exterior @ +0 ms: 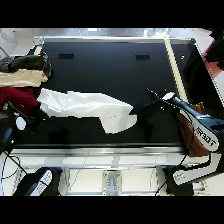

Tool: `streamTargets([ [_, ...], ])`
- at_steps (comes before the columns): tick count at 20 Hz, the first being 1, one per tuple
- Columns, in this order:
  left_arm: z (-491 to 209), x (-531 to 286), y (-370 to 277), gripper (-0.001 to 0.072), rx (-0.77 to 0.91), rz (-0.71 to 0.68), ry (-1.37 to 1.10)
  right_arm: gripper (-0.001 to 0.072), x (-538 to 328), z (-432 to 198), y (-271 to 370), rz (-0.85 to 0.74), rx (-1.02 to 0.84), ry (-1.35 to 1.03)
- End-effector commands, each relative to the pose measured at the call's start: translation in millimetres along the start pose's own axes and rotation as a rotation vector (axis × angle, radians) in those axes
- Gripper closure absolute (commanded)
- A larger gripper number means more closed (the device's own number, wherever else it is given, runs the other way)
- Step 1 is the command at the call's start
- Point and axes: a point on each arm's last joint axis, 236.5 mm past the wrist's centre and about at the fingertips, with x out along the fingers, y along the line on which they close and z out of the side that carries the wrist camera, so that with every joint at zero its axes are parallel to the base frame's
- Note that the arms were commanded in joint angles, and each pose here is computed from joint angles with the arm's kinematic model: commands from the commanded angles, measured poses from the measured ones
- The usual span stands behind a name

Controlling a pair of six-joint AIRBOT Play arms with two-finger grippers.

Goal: Fold the shirts.

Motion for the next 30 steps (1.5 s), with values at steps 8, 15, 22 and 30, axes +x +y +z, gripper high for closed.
streamTargets([
  [8, 36.0, 38.0, -6.5, 0.001, -0.456, -0.147, -0.017, 0.0335, 10.4, 4.0, 11.7, 0.007, -0.017, -0.025],
  [15, 30.4, 66.4, -0.8, 0.0024, -0.499, -0.12, 0.007, 0.0336, 10.2, 6.9, 17.9, 0.033, 0.001, -0.037],
  [22, 74.5, 58.2, -12.8, 0.0703, -0.504, -0.207, -0.152, 0.0692, 6.3, 24.2, 22.8, 0.039, -0.013, -0.098],
  [30, 185.8, -101.6, -84.5, 0.0699, 0.029, -0.371, -0.52, 0.0695, -144.3, 67.6, 103.6, -0.034, -0.343, -0.31],
])
